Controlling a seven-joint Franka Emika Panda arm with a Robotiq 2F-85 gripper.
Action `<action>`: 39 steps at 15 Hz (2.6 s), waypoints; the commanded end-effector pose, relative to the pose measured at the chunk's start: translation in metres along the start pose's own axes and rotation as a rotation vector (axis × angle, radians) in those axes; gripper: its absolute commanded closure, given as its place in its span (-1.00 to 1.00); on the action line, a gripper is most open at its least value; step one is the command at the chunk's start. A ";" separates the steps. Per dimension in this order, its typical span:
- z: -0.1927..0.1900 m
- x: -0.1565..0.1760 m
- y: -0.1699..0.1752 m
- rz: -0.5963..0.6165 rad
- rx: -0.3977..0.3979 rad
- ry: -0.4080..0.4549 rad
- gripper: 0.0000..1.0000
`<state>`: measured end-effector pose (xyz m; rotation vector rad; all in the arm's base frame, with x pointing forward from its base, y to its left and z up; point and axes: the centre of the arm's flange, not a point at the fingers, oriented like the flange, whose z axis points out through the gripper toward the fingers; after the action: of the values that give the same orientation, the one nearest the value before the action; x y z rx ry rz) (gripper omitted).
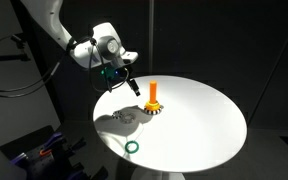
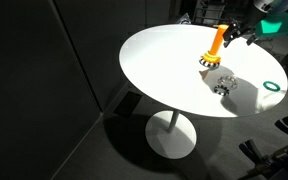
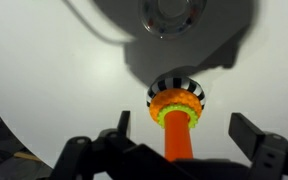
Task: Put the yellow ring on the table
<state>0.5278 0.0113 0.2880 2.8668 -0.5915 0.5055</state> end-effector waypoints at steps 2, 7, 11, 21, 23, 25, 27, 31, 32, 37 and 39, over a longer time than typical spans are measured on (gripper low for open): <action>0.037 0.025 -0.009 0.048 -0.021 0.035 -1.00; 0.065 0.037 -0.015 0.065 -0.014 0.049 -1.00; 0.083 0.044 -0.024 0.059 -0.003 0.056 -1.00; 0.119 0.051 -0.031 0.046 0.000 0.071 -1.00; 0.124 0.052 -0.031 0.043 0.000 0.071 -1.00; 0.129 0.052 -0.031 0.040 0.009 0.068 -1.00; 0.132 0.051 -0.031 0.040 0.018 0.065 -1.00; 0.136 0.050 -0.032 0.046 0.024 0.062 -0.43; 0.134 0.050 -0.032 0.048 0.024 0.063 -0.33; 0.116 0.056 -0.031 0.056 0.036 0.079 0.11; 0.108 0.057 -0.031 0.056 0.041 0.079 0.11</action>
<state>0.6224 -0.0069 0.1881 2.8560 -0.6364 0.6167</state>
